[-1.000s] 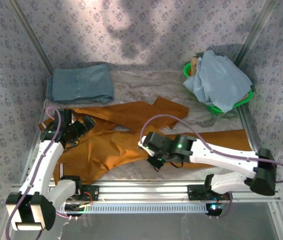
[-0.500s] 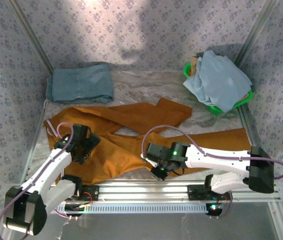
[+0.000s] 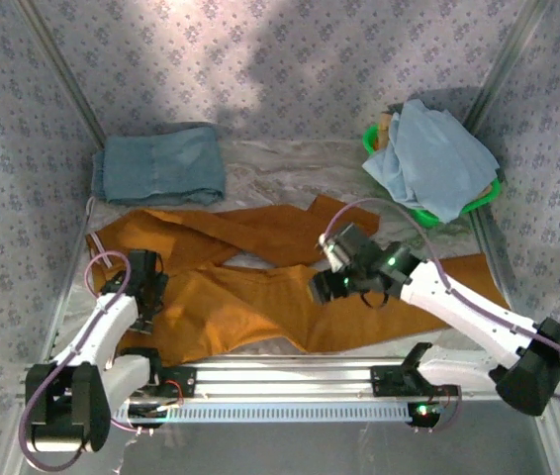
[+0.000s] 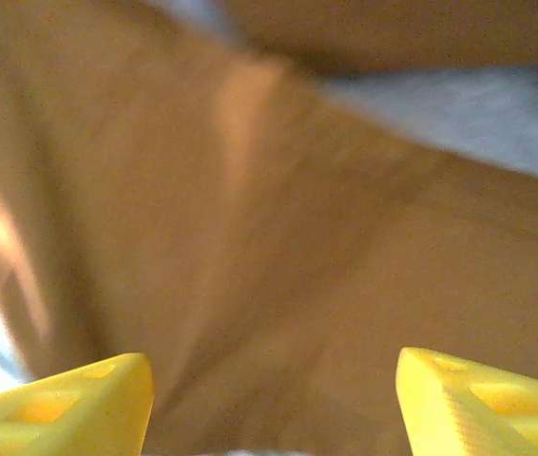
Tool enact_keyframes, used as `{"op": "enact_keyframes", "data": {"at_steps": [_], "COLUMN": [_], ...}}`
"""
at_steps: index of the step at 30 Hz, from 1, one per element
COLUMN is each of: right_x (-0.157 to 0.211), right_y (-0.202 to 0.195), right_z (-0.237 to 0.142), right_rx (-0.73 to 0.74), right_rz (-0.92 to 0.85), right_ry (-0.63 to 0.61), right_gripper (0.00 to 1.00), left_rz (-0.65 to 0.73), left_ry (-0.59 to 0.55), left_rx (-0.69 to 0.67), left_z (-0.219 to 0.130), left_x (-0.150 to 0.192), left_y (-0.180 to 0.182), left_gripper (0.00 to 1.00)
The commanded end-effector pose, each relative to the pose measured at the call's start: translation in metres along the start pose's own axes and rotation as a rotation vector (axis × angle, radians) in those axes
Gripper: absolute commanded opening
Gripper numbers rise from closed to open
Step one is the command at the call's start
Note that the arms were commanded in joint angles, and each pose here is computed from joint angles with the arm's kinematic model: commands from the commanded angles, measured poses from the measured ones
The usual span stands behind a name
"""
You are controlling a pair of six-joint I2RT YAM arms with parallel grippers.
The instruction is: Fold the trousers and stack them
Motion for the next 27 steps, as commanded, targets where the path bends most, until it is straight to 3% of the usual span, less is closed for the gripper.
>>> {"op": "enact_keyframes", "data": {"at_steps": [1,6,13,18,23,27], "right_x": [-0.021,-0.033,-0.029,-0.03,-0.052,-0.073], "right_y": [-0.023,-0.043,-0.07,-0.098,-0.118,-0.123], "right_z": [-0.001,-0.002,0.016,0.032,0.058,0.085], "right_rx": [0.035,0.01,0.015,0.098,0.144,0.177], "right_rz": [0.169,0.262,0.368,0.462,0.548,0.495], "right_ry": [-0.08,-0.12,-0.095,-0.092,-0.117,-0.086], "right_gripper": [0.69,0.7,0.69,0.7,0.71,0.77], "left_rz": [0.006,-0.084,-0.055,-0.101,-0.068,-0.032], "left_ry": [0.01,0.029,0.053,0.074,-0.031,-0.136], "left_rx": [-0.06,-0.066,-0.119,-0.132,-0.124,-0.106], "left_z": [0.012,0.027,0.057,0.074,0.054,0.022], "left_x": [-0.009,-0.036,-0.064,-0.089,-0.116,-0.135], "left_y": [0.004,-0.004,-0.032,-0.037,-0.052,-0.063], "left_gripper": [1.0,1.0,1.0,1.0,1.0,1.0]}}
Point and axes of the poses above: each hand's point on the last joint's axis, 136 mm out from that joint toward the fingers, its own z axis out along the fingers, its own y axis along the line the jaws close on, x = y × z, the point moved 9 cm from there along -z, back along the fingers, and after that the axes turned 3 degrees about z, right-handed, at the moved point
